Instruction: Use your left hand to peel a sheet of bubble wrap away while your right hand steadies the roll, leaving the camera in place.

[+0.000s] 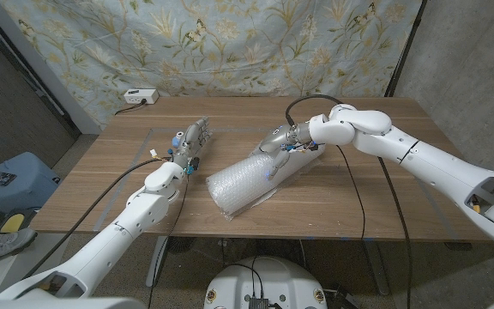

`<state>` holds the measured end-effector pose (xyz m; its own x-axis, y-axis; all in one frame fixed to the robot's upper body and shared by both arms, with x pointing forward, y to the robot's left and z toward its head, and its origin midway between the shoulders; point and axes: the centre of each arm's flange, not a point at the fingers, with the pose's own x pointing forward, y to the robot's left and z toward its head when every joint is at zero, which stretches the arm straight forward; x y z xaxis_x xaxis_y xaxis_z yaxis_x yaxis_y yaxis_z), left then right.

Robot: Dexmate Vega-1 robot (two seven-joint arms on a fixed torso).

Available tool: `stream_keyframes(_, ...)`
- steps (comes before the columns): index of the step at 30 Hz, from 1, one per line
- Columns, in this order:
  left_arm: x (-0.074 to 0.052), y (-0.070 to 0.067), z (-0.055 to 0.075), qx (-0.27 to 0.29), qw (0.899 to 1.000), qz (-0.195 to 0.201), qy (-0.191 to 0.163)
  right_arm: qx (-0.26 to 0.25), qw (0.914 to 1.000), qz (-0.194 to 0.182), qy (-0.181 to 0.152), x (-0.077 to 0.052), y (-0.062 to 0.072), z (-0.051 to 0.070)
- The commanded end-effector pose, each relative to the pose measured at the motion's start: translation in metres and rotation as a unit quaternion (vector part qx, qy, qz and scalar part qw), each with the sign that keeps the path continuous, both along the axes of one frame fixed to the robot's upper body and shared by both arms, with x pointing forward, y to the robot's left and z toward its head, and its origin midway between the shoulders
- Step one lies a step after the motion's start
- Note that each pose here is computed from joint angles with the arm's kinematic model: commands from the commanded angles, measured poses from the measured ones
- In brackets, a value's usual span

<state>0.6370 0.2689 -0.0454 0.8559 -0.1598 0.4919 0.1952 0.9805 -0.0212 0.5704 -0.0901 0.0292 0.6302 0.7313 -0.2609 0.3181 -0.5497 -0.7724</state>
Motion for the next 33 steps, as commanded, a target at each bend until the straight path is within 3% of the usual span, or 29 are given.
stream_keyframes(1, 0.0, 0.002, -0.002, -0.006, 1.0, 0.0, 0.002, 0.006, 0.9999, 0.011, -0.007, 0.0, -0.001, 0.0)
stream_keyframes(13, 0.003, 0.003, -0.002, -0.006, 1.0, -0.003, 0.006, 0.032, 0.9989, 0.033, -0.008, 0.001, -0.003, 0.006)
stream_keyframes(33, 0.004, 0.005, 0.001, -0.004, 1.0, -0.008, 0.004, 0.063, 0.9974, 0.035, 0.004, -0.013, -0.008, 0.028)
